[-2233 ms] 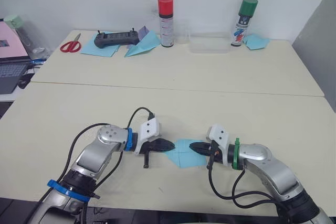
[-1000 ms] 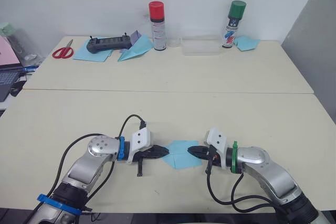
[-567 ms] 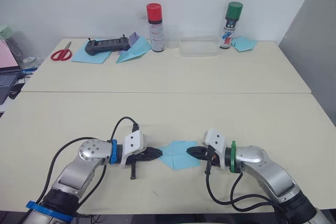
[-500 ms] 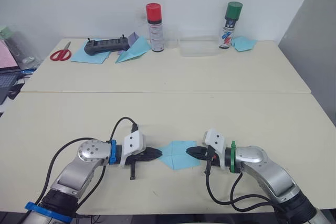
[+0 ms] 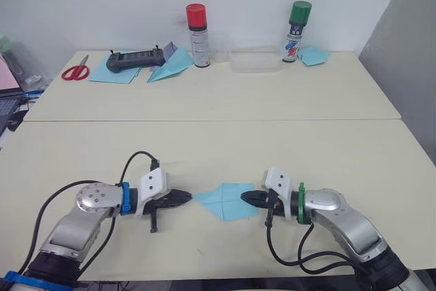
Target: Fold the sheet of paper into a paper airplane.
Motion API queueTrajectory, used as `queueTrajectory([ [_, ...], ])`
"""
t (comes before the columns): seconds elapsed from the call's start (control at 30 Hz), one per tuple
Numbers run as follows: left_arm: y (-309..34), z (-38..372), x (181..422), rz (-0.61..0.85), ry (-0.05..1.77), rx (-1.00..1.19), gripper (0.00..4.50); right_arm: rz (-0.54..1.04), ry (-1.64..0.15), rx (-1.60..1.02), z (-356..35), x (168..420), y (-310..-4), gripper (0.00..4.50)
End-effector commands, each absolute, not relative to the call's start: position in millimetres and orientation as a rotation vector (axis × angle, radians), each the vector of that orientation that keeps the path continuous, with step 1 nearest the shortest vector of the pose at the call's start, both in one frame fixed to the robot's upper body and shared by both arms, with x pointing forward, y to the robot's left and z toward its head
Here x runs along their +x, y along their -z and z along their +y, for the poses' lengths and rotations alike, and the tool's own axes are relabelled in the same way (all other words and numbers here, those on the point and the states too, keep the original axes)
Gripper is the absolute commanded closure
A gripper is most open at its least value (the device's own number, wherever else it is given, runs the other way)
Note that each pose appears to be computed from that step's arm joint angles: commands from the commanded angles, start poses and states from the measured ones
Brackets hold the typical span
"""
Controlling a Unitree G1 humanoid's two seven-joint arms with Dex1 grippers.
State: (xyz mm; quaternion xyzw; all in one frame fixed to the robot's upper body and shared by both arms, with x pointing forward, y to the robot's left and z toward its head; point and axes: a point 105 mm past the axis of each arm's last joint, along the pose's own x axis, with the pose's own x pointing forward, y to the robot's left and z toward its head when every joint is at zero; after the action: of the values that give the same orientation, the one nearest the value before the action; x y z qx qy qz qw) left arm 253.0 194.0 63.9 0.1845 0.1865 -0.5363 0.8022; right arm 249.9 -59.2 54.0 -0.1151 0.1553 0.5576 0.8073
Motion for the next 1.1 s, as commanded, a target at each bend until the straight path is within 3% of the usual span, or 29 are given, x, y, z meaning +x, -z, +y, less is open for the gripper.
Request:
queueTrajectory([
  [0.03, -101.1, 200.9, 258.7, 0.349, 1.123, 0.361, 4.50, 0.237, -1.266, -0.194, -50.2, 244.8, -76.8, 4.41],
  [0.1, -115.3, 196.3, 250.5, 0.354, 1.174, 0.335, 3.97, 0.206, -1.273, -0.129, -51.3, 246.9, -97.0, 4.50],
  [0.13, -118.8, 194.5, 246.4, 0.364, 1.199, 0.333, 3.76, 0.202, -1.278, -0.106, -53.1, 247.4, -103.9, 4.10],
  [0.2, -129.4, 189.2, 239.6, 0.361, 1.247, 0.334, 3.35, 0.199, -1.275, -0.043, -59.1, 250.7, -118.5, 3.72],
  [0.37, -150.2, 177.0, 229.9, 0.332, 1.332, 0.357, 1.92, 0.231, -1.236, 0.048, -75.9, 266.1, -129.8, 2.12],
  [0.57, -162.0, 166.5, 228.1, 0.313, 1.384, 0.365, 0.07, 0.369, -1.252, 0.058, -74.0, 272.5, -99.2, 0.02],
  [0.8, -150.8, 170.0, 222.4, 0.346, 1.386, 0.391, 0.03, 0.448, -1.264, 0.090, -65.0, 270.7, -79.6, 0.01],
  [0.9, -152.3, 169.0, 222.2, 0.340, 1.382, 0.380, 0.00, 0.441, -1.267, 0.123, -61.1, 270.0, -80.7, 0.61],
  [1.1, -153.4, 168.1, 225.3, 0.330, 1.369, 0.372, 0.00, 0.439, -1.274, 0.133, -59.6, 270.2, -82.6, 2.62],
])
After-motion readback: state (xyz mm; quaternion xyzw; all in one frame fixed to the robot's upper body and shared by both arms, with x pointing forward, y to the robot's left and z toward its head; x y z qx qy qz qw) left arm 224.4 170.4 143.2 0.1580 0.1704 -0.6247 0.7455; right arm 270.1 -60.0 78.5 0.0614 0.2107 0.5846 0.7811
